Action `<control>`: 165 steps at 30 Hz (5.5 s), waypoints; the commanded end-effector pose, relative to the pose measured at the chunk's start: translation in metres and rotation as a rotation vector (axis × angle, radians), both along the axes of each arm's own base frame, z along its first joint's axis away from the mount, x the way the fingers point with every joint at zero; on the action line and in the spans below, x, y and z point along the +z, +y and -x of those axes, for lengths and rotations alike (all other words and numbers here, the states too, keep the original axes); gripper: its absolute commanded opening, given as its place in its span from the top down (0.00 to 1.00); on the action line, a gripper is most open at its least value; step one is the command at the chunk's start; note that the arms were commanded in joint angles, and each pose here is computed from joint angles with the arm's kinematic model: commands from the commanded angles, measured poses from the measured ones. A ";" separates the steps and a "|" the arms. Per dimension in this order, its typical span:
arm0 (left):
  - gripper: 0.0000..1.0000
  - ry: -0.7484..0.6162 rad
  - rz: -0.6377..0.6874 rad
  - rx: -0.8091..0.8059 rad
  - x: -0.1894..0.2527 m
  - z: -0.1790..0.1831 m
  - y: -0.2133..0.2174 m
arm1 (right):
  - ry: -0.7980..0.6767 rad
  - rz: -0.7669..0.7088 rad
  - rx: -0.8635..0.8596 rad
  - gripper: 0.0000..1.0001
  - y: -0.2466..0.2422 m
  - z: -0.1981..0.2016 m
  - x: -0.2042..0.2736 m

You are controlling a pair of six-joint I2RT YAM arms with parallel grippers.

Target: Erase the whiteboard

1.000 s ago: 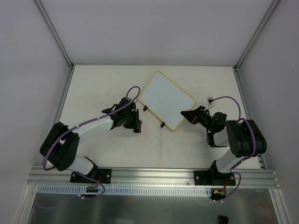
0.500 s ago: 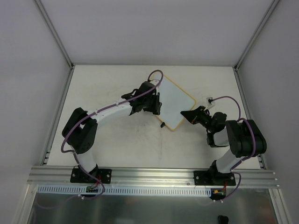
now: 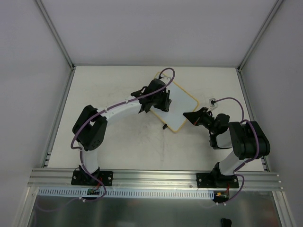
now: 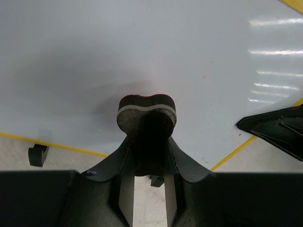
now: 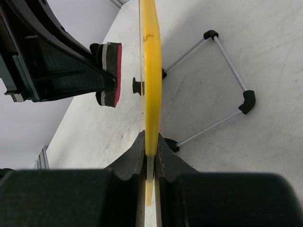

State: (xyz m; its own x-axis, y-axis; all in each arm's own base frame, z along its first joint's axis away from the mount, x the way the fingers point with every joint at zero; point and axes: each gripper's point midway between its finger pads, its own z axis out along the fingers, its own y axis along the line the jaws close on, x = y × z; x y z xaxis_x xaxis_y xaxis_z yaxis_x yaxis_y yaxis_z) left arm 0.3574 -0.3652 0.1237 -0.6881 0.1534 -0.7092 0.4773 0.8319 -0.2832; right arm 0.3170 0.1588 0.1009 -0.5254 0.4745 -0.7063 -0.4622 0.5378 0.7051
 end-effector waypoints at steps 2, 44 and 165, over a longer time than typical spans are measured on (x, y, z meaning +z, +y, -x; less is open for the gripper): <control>1.00 0.014 0.007 -0.062 -0.005 -0.008 -0.011 | -0.166 0.056 0.048 1.00 0.007 0.001 0.014; 1.00 0.247 -0.094 -0.041 -0.049 0.082 0.073 | -0.170 0.053 0.051 1.00 0.007 0.002 0.016; 0.01 -0.081 0.001 0.460 -0.029 0.128 0.251 | -0.258 0.041 0.095 0.01 -0.007 0.109 0.052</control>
